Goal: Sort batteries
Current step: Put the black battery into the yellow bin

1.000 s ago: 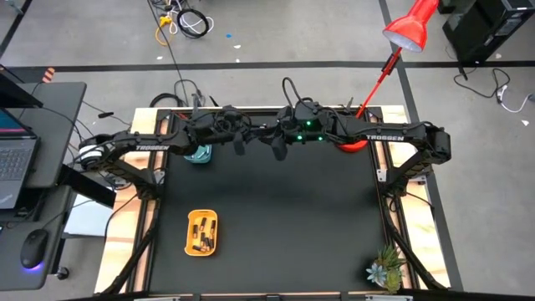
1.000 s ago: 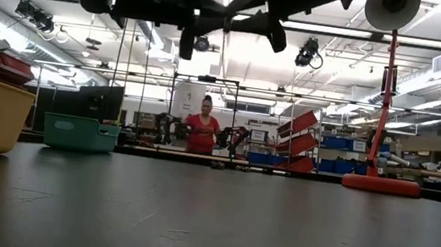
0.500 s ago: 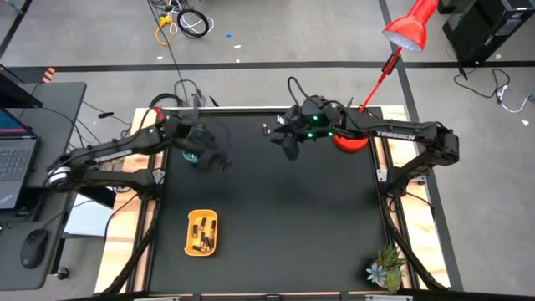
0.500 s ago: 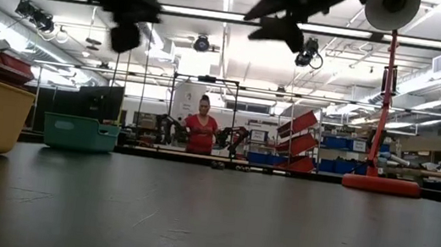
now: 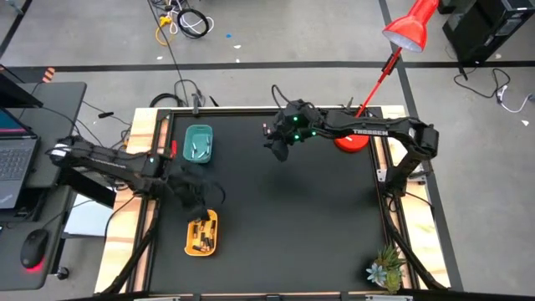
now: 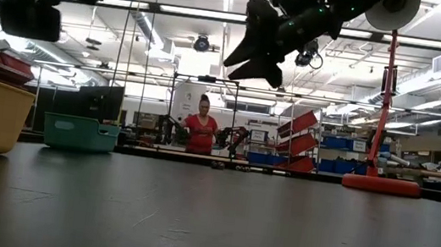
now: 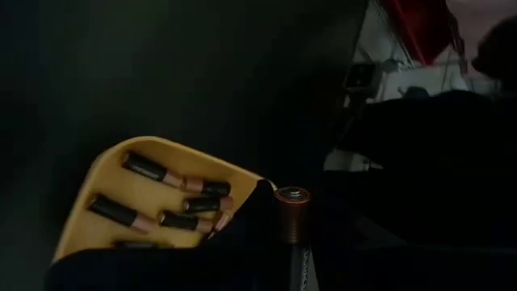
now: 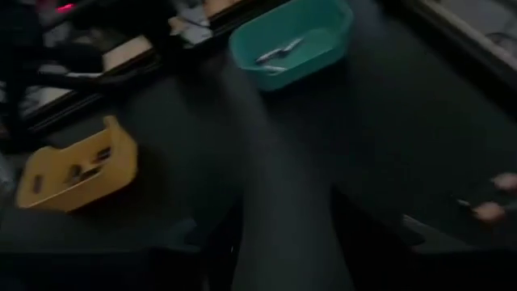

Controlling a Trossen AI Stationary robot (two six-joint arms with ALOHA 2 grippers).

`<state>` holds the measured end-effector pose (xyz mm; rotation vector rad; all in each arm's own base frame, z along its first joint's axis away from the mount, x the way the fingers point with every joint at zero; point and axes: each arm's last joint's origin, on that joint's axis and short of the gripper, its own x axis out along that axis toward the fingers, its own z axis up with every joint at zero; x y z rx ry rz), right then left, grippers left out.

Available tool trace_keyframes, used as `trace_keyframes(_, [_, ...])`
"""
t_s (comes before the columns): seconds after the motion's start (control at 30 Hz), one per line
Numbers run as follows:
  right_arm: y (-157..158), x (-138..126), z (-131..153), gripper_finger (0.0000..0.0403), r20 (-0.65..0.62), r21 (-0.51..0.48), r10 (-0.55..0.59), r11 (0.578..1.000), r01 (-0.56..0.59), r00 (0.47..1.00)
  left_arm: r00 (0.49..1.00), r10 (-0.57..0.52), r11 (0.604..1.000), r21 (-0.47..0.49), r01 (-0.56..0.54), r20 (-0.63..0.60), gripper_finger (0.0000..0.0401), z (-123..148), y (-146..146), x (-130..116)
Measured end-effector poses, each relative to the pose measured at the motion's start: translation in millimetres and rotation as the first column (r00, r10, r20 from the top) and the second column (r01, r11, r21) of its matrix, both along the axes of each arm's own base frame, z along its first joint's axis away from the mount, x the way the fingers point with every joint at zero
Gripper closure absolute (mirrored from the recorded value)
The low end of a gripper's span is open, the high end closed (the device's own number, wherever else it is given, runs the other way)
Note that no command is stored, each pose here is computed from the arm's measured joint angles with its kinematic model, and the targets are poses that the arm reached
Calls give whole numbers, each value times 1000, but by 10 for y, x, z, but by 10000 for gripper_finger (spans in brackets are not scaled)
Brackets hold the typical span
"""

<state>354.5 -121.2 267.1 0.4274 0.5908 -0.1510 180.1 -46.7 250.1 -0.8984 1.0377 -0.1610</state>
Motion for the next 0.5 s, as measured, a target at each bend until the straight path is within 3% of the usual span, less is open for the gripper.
trace_keyframes(0.2, [6, 13, 19, 223, 32, 17, 37, 999, -37, 999, 995, 81, 997, 19, -80, -56, 353, -289, -176, 49])
trace_keyframes(0.3, [13, -11, 66, 226, 47, 23, 53, 998, -54, 997, 989, 85, 994, 79, -76, -119, 353, -463, -241, 60])
trace_keyframes(0.5, [-12, -91, 140, 226, 44, 32, 57, 998, -59, 997, 947, 104, 989, 129, -67, -303, 293, -797, -348, 64])
